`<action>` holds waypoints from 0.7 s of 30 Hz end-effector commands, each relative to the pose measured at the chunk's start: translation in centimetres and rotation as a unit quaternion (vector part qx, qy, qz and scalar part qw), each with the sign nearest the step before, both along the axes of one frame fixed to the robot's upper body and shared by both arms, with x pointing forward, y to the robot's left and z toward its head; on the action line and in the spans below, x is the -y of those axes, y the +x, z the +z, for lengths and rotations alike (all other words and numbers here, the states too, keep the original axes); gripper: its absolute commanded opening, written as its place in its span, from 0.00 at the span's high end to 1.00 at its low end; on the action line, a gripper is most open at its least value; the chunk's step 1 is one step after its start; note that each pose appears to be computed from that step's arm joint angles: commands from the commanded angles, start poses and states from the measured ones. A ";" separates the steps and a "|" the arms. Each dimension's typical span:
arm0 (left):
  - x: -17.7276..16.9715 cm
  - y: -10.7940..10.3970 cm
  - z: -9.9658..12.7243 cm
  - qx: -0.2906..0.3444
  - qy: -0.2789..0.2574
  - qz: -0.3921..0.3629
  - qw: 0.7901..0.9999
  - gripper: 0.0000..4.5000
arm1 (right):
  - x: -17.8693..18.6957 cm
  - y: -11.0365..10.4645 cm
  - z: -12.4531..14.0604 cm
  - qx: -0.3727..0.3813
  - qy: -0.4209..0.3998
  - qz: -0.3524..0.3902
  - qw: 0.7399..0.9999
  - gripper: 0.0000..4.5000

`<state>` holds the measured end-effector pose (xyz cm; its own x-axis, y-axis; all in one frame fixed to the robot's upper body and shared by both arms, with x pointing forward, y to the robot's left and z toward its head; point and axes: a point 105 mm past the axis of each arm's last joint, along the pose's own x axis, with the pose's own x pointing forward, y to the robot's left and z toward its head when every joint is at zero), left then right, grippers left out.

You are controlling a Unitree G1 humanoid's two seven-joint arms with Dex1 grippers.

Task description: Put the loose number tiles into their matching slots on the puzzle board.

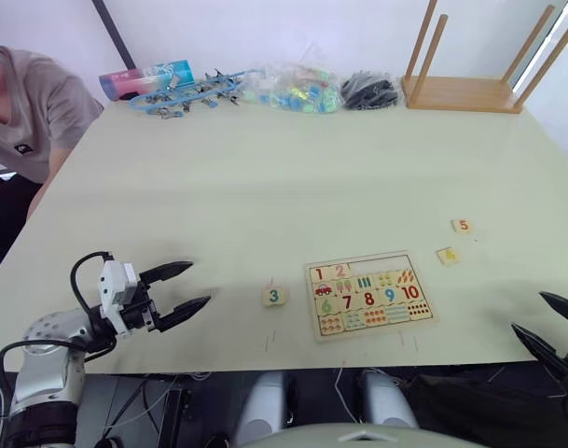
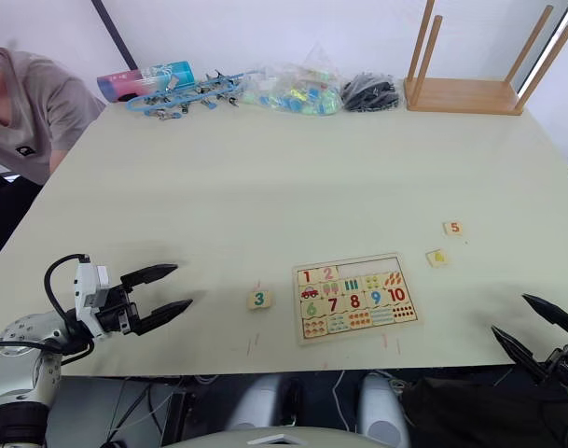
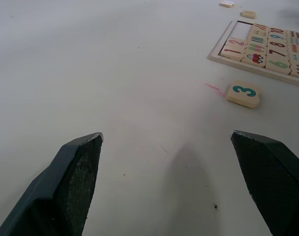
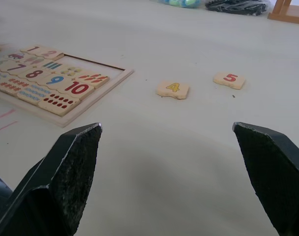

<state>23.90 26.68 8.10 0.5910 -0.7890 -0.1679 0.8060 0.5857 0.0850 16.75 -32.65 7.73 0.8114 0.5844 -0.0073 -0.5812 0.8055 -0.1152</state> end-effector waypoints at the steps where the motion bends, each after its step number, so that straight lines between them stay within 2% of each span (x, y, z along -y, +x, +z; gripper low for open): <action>1: -0.5 0.1 1.0 0.023 -0.004 0.016 1.000 0.02 | 0.5 -0.2 1.2 0.023 -0.013 -0.004 1.000 0.00; 12: -0.3 -0.2 0.9 0.021 0.002 0.004 1.000 0.02 | 0.1 -0.2 1.2 0.022 -0.011 0.003 1.000 0.00; 21: 1.4 0.3 1.4 0.029 0.034 -0.075 0.996 0.02 | -0.5 -0.5 1.4 0.024 -0.011 0.031 0.999 0.00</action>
<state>24.28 25.51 8.97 0.5054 -0.8444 -0.1777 0.8625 0.4877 0.1354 16.45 -32.06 8.03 0.7815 0.6238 -0.0070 -0.6197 0.7749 -0.1248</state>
